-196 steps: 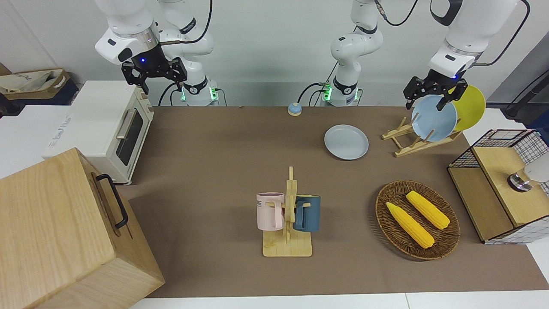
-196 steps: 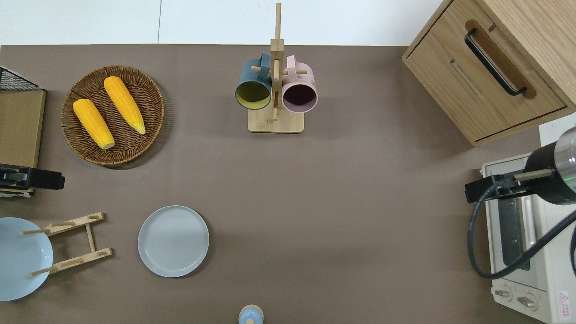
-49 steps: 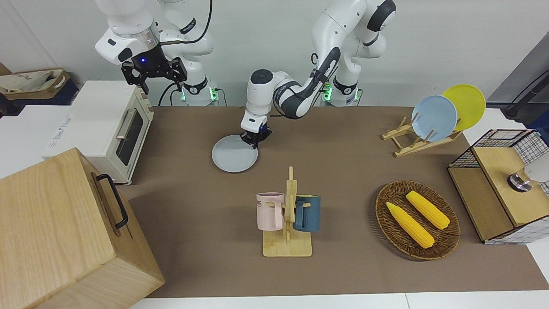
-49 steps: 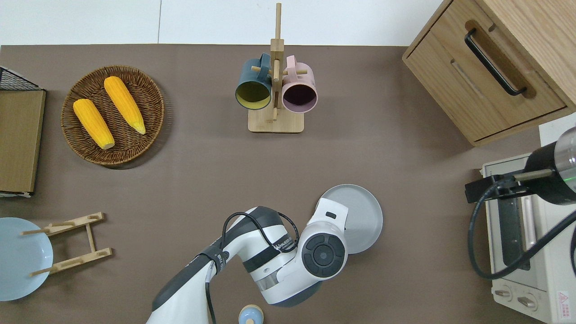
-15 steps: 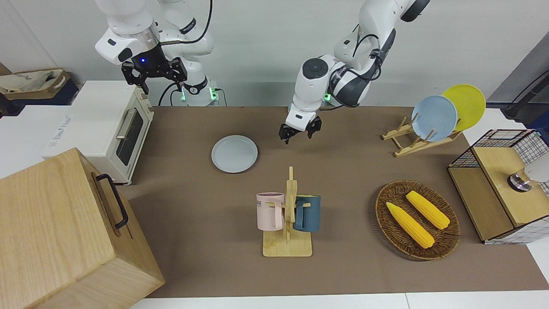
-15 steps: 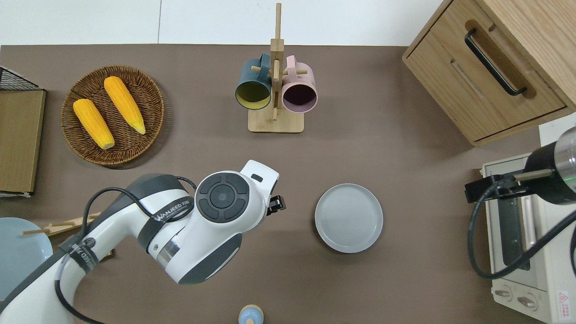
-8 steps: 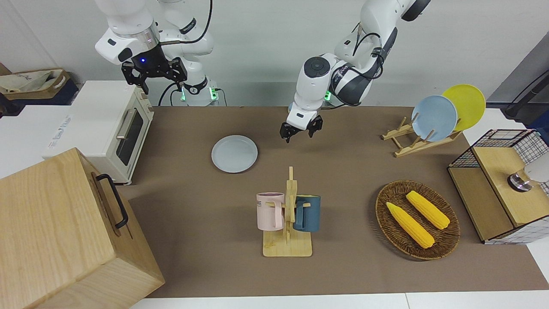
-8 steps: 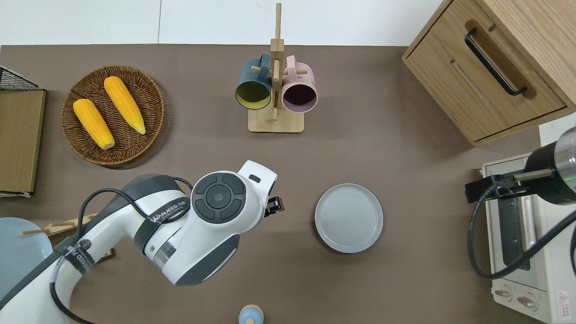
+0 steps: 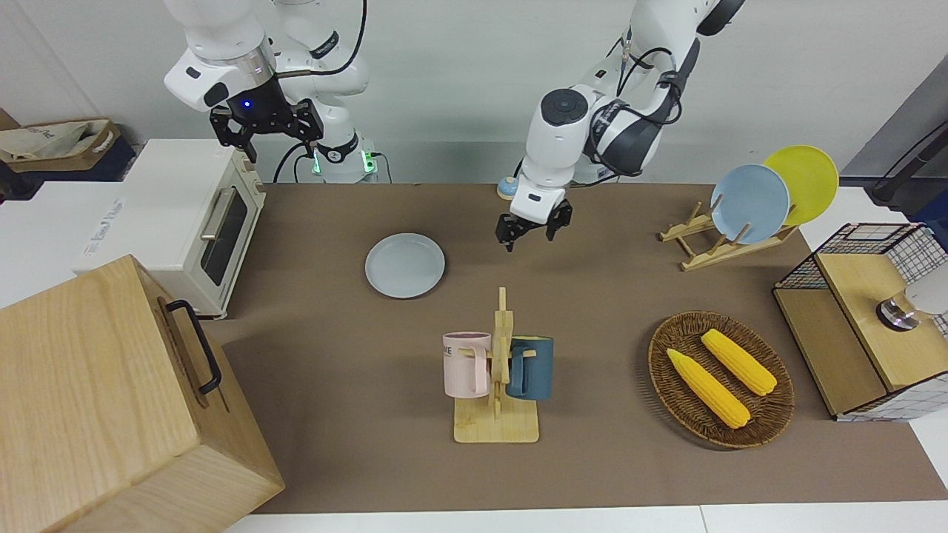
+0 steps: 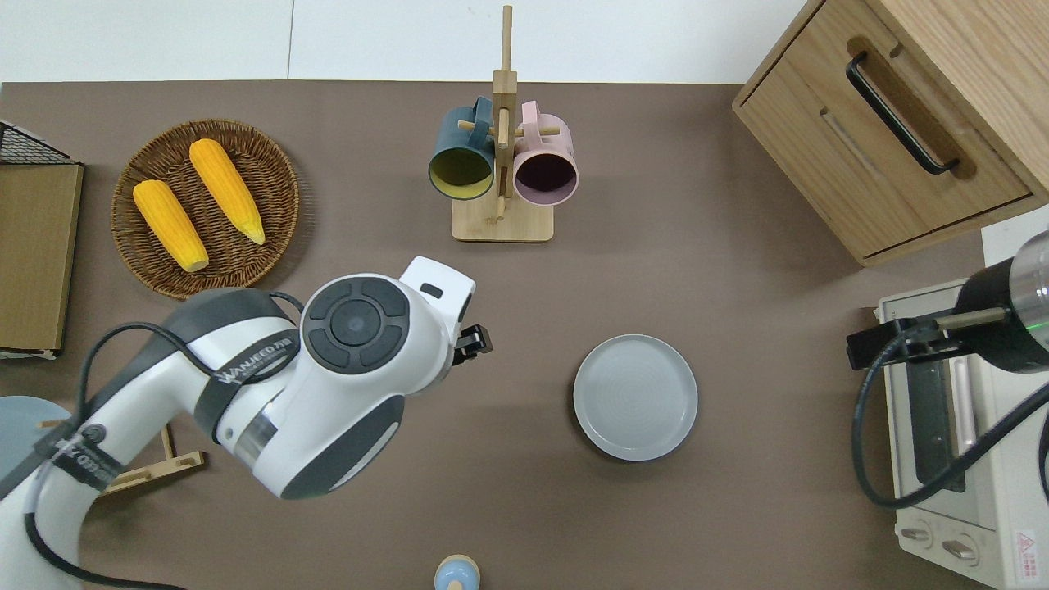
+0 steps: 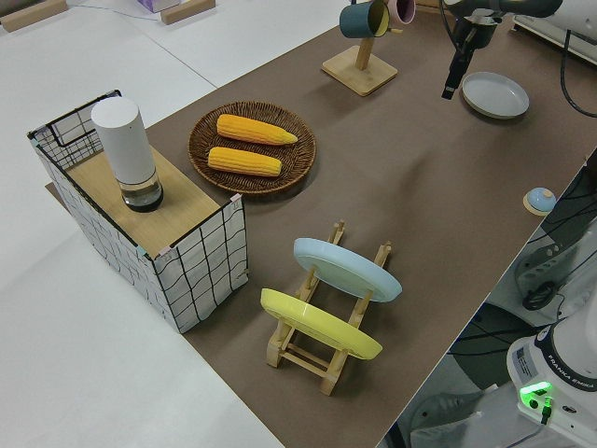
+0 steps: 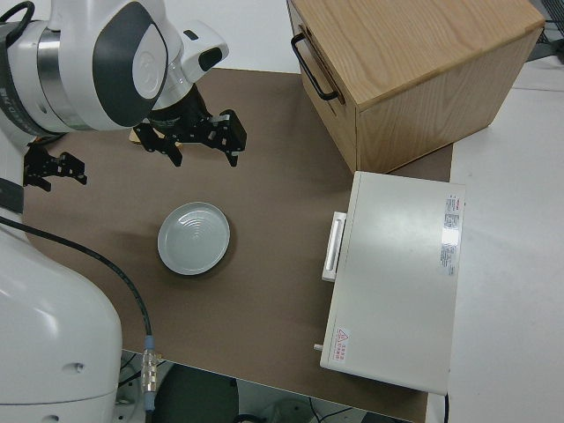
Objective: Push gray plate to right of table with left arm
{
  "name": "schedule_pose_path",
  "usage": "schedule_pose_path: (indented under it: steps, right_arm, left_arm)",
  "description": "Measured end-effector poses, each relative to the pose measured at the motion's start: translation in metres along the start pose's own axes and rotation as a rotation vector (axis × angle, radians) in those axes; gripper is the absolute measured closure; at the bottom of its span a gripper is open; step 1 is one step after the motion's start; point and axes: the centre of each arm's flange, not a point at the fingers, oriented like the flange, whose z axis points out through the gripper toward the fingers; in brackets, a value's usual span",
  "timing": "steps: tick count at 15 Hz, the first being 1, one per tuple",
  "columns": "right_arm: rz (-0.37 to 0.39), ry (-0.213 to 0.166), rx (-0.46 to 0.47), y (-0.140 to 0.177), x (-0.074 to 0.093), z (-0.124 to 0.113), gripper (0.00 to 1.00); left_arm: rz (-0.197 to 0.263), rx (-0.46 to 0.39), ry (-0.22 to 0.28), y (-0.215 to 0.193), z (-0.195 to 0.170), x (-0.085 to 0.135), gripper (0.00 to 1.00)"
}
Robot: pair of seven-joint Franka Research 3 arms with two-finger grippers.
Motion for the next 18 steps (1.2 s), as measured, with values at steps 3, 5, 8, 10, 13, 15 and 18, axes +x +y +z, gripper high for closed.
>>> schedule_pose_path:
  steps: [3,5,8,10,13,15,18]
  right_arm:
    - [0.000,0.000,0.000,0.000,0.000,0.000,0.01]
    - [0.000,0.000,0.000,0.000,0.000,0.000,0.01]
    - [0.000,0.000,0.000,0.000,0.000,0.000,0.01]
    - [0.000,0.000,0.000,0.000,0.000,0.000,0.01]
    - [0.000,0.000,0.000,0.000,0.000,0.000,0.01]
    - [0.000,0.000,0.000,0.000,0.000,0.000,0.01]
    - [0.000,0.000,0.000,0.000,0.000,0.000,0.01]
  left_arm:
    - [-0.030,0.003,0.005,-0.021,-0.017,0.025,0.00]
    - [-0.033,0.004,0.006,-0.022,-0.019,0.027,0.00]
    - [-0.021,0.019,0.005,-0.028,-0.018,0.031,0.00]
    - [-0.002,0.028,0.003,-0.040,-0.020,0.044,0.00]
    - [0.019,0.048,-0.007,-0.069,-0.035,0.075,0.00]
    - [0.034,0.054,-0.021,-0.094,-0.055,0.099,0.00]
    - [0.068,0.045,-0.055,-0.128,-0.081,0.128,0.00]
